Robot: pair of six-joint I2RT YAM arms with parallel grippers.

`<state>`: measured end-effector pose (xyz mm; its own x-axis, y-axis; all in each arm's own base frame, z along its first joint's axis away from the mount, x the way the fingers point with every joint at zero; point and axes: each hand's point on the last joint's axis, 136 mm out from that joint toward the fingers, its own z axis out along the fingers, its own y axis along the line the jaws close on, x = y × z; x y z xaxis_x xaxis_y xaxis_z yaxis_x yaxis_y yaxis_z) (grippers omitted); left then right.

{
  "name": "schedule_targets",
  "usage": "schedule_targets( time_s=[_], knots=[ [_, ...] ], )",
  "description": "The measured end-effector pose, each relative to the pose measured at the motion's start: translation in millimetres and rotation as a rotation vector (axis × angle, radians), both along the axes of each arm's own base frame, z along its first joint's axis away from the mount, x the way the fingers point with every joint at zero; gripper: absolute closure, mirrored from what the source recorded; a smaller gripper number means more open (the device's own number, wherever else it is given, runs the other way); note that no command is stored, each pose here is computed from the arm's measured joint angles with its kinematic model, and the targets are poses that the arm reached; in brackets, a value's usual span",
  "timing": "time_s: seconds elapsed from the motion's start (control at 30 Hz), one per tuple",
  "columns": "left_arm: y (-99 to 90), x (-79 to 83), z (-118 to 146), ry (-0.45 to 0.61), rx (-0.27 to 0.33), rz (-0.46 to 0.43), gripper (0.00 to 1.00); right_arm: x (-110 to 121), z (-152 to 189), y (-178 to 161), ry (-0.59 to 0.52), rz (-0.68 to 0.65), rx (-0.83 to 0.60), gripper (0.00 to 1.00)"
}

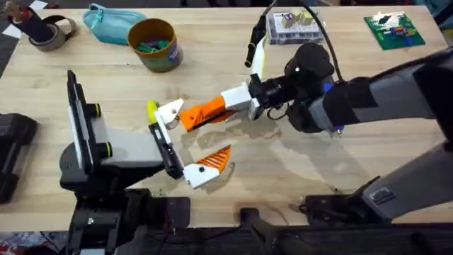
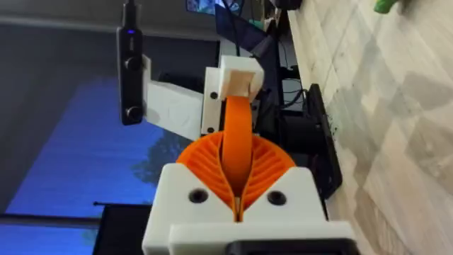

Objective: Pick up the gripper from the table and insert it into the empty holder that is missing its gripper. Then pick up a screw, insert it into the mounting hole, and use the screwdriver to tighten it. Finally, clean up the table by picking up the vegetable and placing it into the bucket.

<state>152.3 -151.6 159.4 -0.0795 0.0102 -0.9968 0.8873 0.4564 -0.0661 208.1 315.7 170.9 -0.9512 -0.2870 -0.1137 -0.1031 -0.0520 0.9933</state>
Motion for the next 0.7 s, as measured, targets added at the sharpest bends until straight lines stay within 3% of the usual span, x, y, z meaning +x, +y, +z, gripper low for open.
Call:
schedule_targets(
  time_s=[0.7],
  knots=[
    [0.0, 0.0, 0.0, 0.000, 0.000, 0.000, 0.012, -0.6, -0.8, 5.8, 0.011, -0.014, -0.003, 0.987]
  ],
)
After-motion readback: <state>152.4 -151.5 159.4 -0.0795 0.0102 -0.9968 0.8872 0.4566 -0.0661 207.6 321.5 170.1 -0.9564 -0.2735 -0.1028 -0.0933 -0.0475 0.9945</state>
